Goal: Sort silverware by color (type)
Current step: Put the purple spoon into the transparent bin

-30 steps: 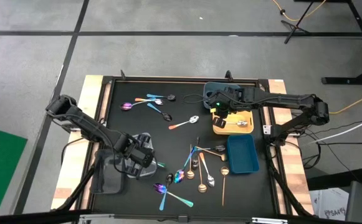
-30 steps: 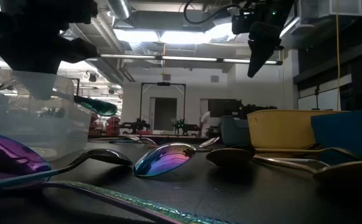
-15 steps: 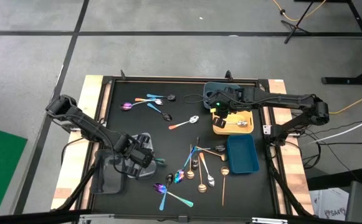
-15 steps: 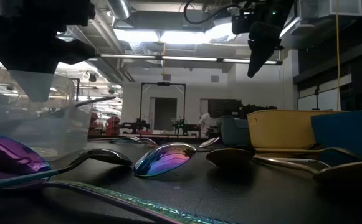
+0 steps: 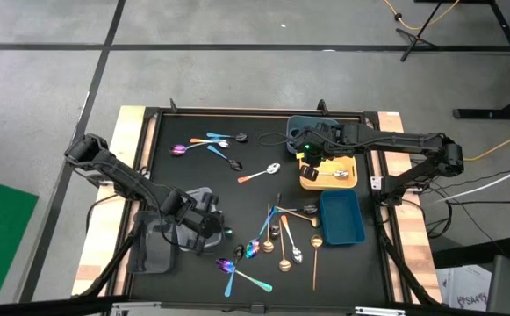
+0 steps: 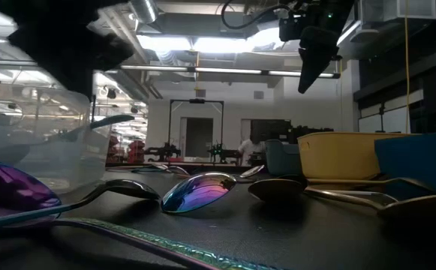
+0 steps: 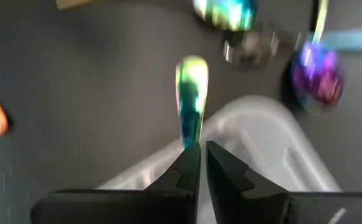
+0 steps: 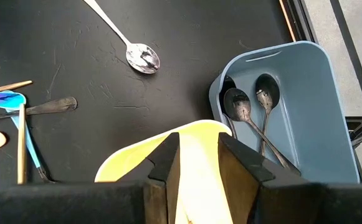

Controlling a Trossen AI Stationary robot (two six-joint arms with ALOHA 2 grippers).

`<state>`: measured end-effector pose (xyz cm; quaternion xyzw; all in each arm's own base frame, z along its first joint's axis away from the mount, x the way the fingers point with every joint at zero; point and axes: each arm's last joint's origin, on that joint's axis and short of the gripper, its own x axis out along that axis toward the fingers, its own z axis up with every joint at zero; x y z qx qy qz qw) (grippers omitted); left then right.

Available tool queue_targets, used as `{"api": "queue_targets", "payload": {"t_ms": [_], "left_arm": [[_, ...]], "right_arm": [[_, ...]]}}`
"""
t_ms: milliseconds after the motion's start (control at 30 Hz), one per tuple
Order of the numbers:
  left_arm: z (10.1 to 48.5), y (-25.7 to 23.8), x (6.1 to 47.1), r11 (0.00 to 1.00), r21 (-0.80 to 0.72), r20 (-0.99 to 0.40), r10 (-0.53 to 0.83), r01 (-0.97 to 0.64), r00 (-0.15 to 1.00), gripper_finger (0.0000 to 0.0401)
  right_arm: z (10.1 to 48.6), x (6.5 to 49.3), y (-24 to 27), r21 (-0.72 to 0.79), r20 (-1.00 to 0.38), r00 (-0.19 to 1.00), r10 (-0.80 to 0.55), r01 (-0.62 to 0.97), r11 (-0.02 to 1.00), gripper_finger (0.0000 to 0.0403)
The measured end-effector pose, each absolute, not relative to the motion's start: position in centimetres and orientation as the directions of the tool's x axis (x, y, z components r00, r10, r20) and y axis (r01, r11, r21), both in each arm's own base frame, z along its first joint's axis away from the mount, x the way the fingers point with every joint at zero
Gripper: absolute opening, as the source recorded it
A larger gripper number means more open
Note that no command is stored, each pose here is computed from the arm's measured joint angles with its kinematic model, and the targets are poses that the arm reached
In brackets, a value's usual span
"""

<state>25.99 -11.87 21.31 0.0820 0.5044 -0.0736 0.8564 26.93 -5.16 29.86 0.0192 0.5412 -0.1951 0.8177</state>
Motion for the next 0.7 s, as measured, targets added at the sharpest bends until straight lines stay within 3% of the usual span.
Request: {"api": "queue_targets", "payload": {"t_ms": [200, 367, 700], "left_arm": [[22.7, -12.4, 27.9, 0.987, 0.073, -0.723, -0.044, 0.14, 0.69, 0.0018], [23.0, -12.3, 29.7, 0.995, 0.033, -0.62, -0.057, 0.099, 0.783, 0.0018], [21.2, -11.7, 31.5, 0.991, -0.03, -0.622, -0.118, 0.127, 0.774, 0.0018]], "right_arm": [[29.9, 26.9, -5.2, -0.18, -0.893, 0.338, -0.298, 0.34, 0.923, 0.0097], [29.9, 27.0, -5.2, -0.179, -0.891, 0.343, -0.299, 0.341, 0.923, 0.0097], [30.0, 27.1, -5.2, -0.175, -0.883, 0.36, -0.302, 0.344, 0.922, 0.0097]]}}
